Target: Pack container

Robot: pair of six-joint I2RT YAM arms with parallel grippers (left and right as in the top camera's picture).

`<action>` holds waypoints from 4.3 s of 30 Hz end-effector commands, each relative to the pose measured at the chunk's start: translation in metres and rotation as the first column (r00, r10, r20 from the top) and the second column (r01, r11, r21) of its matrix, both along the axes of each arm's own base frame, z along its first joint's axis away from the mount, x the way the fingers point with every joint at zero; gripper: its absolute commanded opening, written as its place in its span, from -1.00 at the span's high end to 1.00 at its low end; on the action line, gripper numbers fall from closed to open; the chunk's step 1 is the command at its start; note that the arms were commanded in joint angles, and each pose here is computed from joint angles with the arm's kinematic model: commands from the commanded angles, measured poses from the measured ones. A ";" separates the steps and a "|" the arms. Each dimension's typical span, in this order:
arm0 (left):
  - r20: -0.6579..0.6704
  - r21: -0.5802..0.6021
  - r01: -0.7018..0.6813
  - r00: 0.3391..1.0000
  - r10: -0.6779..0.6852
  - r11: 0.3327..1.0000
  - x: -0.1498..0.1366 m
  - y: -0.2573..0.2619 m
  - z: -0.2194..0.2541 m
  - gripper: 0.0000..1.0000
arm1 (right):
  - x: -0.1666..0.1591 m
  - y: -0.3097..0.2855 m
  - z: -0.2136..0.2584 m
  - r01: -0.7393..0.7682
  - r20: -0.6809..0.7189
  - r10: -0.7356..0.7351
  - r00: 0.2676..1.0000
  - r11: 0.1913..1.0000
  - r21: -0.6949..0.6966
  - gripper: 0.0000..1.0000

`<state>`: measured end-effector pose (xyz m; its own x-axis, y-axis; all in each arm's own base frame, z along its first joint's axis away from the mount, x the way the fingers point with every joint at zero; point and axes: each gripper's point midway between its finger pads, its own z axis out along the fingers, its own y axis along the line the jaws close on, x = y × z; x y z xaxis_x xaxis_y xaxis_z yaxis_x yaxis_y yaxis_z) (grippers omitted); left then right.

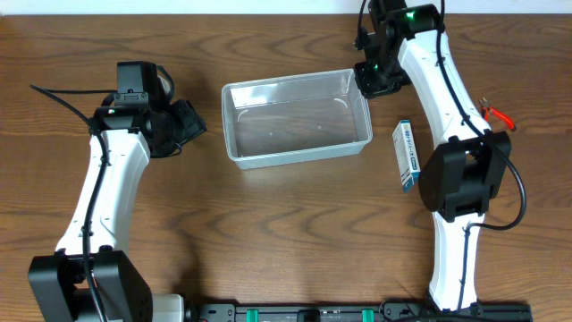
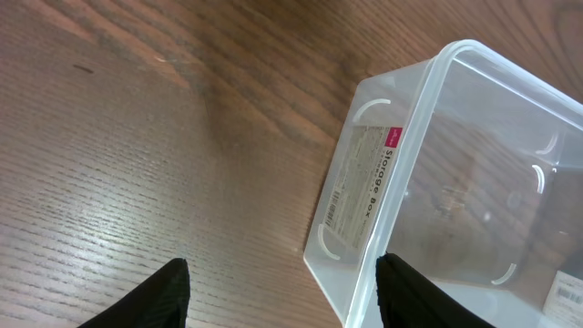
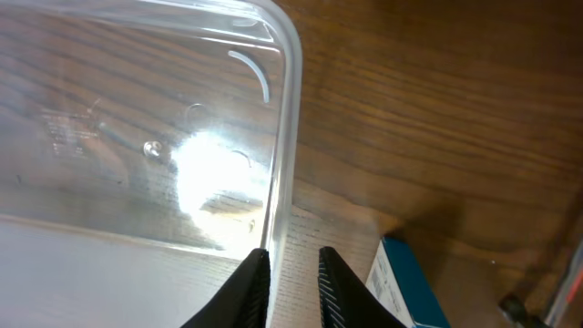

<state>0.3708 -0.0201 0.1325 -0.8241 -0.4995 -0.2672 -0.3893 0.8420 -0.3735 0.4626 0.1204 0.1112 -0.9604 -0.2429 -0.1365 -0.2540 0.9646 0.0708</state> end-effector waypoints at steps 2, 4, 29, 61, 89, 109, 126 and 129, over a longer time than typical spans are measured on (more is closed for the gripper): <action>0.010 0.012 -0.007 1.000 0.006 1.000 0.003 0.002 0.006 -0.16 | -0.004 0.013 0.007 -0.039 0.015 0.038 0.999 0.999 0.022 0.46; 0.005 0.012 -0.006 1.000 0.006 1.000 0.001 0.002 0.005 -0.15 | -0.004 0.013 0.007 -0.039 0.015 0.039 0.999 0.999 0.022 0.39; -0.005 0.012 -0.006 1.000 0.006 1.000 -0.001 0.002 0.004 -0.33 | -0.016 0.008 -0.016 0.003 -0.052 -0.004 0.999 1.000 -0.005 0.33; -0.068 0.008 -0.004 0.998 0.005 1.000 -0.015 0.001 -0.001 -0.35 | -0.042 -0.008 -0.029 0.041 -0.157 -0.054 0.986 0.995 -0.088 0.15; -0.521 -0.139 0.088 0.840 -0.148 0.986 -0.137 -0.047 -0.008 0.88 | 0.028 0.019 0.026 -0.031 0.158 0.024 0.987 0.999 0.043 -0.45; -0.431 -0.013 0.279 0.865 -0.257 0.960 -0.131 -0.107 -0.033 0.88 | 0.023 0.017 0.050 -0.029 0.164 0.022 0.986 0.999 0.042 -0.47; -0.341 0.008 0.242 0.913 -0.225 0.970 -0.111 -0.109 -0.063 0.88 | 0.021 0.013 0.049 -0.022 0.151 0.016 0.988 0.999 0.038 -0.47; -0.317 0.006 0.241 0.921 -0.227 0.970 -0.106 -0.111 -0.062 0.88 | 0.020 0.012 0.048 -0.021 0.145 0.016 0.989 0.999 0.037 -0.47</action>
